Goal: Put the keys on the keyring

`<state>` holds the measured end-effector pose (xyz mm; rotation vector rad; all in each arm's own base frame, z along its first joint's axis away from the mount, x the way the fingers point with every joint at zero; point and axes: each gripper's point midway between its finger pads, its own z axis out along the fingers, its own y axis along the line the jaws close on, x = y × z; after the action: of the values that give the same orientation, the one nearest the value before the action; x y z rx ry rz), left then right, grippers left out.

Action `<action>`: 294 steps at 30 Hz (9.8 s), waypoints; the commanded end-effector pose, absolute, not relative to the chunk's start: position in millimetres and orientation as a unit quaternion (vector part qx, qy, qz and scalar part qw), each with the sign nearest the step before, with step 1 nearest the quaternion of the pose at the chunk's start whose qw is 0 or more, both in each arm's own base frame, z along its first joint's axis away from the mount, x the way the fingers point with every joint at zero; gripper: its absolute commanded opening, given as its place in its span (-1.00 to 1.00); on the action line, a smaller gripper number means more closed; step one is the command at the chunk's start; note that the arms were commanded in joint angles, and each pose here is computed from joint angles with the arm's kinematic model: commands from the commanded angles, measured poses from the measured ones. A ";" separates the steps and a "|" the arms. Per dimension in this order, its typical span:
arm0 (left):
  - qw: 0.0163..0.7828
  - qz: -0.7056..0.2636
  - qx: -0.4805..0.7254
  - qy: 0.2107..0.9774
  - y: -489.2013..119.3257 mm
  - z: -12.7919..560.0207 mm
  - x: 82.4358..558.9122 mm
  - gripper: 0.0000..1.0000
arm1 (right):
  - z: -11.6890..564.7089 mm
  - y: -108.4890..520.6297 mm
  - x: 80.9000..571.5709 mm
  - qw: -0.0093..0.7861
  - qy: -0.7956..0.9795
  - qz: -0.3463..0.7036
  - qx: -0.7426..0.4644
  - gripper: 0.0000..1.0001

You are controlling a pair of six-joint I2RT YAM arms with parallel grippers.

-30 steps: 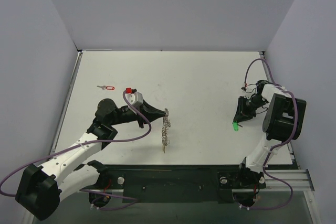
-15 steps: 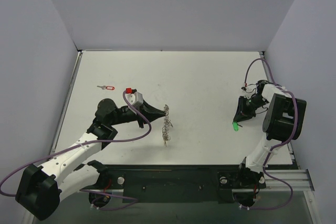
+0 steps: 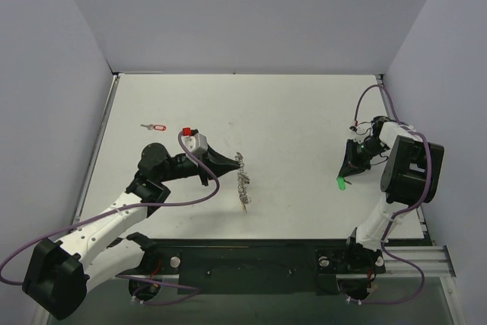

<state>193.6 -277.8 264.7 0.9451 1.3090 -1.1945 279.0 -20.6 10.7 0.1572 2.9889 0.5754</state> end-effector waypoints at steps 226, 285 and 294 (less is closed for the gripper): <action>0.683 -0.409 0.476 0.375 -307.6 301.5 168.4 -1.00 | 280.1 274.4 172.2 0.536 0.497 0.239 -0.639 -1.00; 0.684 -0.406 0.474 0.377 -306.5 301.4 169.5 -1.00 | 270.8 275.3 170.9 0.527 0.494 0.237 -0.650 -1.00; 0.682 -0.413 0.476 0.371 -306.9 302.9 165.6 -1.00 | 269.6 275.3 173.4 0.529 0.497 0.234 -0.647 -1.00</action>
<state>174.0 -309.7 270.3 1.0993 0.9556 -0.9291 176.2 271.2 264.6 -1.5507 1.2223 0.5398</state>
